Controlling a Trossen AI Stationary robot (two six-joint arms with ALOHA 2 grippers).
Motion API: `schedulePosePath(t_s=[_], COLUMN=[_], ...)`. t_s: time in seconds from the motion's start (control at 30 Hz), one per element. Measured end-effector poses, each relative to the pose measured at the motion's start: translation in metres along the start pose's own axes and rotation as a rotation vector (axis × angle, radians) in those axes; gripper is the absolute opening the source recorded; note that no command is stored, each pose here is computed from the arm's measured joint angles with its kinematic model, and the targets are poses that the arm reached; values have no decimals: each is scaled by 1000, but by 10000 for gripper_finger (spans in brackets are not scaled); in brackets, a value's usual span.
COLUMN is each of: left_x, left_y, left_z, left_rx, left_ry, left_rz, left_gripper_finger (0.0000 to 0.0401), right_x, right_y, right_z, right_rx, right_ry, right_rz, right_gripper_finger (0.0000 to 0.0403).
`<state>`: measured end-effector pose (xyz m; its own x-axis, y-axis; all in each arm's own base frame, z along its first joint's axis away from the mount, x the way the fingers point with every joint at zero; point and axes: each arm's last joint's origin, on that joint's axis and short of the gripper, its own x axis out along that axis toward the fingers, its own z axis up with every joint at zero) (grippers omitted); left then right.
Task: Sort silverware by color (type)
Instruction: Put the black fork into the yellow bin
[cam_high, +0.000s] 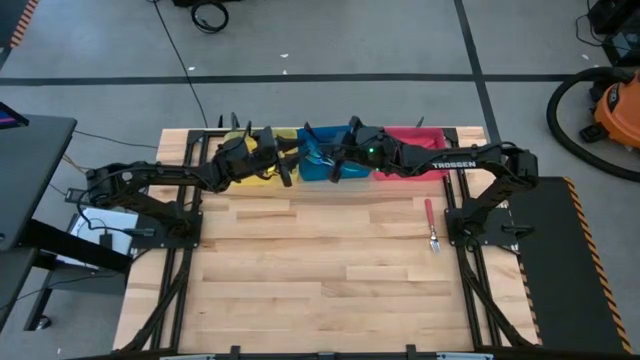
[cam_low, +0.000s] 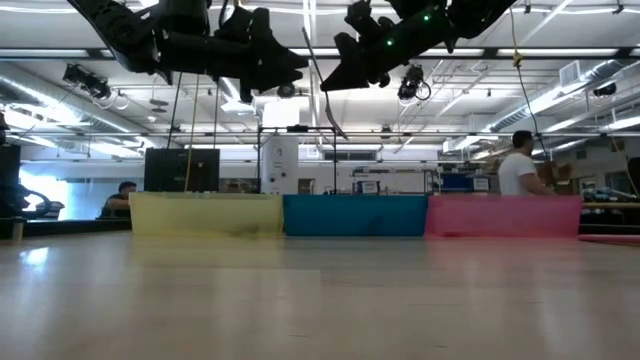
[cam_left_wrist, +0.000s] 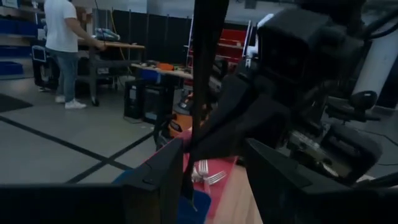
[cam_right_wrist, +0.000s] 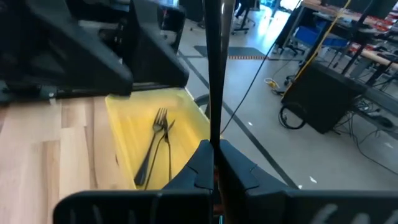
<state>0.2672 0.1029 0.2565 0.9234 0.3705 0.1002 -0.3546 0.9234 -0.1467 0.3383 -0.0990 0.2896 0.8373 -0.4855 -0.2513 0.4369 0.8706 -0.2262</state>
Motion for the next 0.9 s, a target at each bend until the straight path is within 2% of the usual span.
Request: schedulePosePath(t_s=[0.17,0.4,0.7,0.9], left_x=[6,39,66,66], left_y=[0,-1,1,9], left_z=[1,8,13,13], left_rx=[-13,-18,25,20], left_ry=[-27,-20,61,86], left_rz=[14,22,60,88], left_gripper_finger=[172,172,171,125], right_x=[0,0,0,0], right_y=[0,0,0,0], right_z=[1,2,-1,-2], right_rx=[8,11,-2,-4], right_ry=[-18,-17,11,16], right_rz=[21,10,13,13], right_gripper_finger=[10,10,10,10])
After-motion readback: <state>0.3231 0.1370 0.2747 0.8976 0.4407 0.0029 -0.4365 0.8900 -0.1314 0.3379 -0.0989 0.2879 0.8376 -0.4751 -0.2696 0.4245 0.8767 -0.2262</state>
